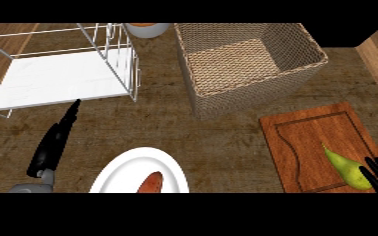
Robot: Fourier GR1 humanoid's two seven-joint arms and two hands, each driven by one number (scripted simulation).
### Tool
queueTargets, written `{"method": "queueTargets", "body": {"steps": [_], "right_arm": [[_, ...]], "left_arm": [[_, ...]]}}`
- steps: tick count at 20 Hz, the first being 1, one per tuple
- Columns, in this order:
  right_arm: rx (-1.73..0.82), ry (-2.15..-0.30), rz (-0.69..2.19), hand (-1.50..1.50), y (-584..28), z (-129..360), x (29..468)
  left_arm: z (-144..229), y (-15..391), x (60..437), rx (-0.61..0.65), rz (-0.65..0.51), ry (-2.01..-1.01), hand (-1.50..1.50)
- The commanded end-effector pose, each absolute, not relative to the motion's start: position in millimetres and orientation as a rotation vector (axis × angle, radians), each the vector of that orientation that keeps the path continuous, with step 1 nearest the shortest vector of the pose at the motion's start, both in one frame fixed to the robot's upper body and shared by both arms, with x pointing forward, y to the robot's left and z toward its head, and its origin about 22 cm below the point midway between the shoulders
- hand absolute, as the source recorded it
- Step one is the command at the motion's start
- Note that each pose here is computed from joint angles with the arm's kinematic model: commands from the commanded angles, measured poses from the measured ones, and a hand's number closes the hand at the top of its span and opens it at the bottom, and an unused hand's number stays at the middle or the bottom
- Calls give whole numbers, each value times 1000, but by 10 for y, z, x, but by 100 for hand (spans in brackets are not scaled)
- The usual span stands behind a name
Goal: Pick the pear from the cutting board and place it in the basket
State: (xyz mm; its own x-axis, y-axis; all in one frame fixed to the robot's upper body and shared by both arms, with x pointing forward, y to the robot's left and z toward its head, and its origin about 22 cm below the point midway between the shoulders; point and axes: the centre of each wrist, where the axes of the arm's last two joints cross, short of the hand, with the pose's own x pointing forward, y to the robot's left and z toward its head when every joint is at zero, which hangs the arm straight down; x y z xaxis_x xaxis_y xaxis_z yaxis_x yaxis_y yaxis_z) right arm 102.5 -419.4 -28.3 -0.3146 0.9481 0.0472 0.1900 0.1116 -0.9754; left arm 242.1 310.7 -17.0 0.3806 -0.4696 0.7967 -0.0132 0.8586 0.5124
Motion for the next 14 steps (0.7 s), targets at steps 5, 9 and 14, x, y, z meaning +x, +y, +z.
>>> {"method": "queueTargets", "body": {"steps": [5,9,14], "right_arm": [[-1176,-1665,1209,-150,-3953,-508,1376],[-1133,-1700,1221,-150,-4053,-487,1495],[-1117,-1646,1244,-150,-3992,-596,1595]], "left_arm": [[23,3146,2449,479,-312,-1156,0],[-90,3098,2495,475,-309,-1147,0],[-145,3075,2399,480,-311,-1143,0]]}}
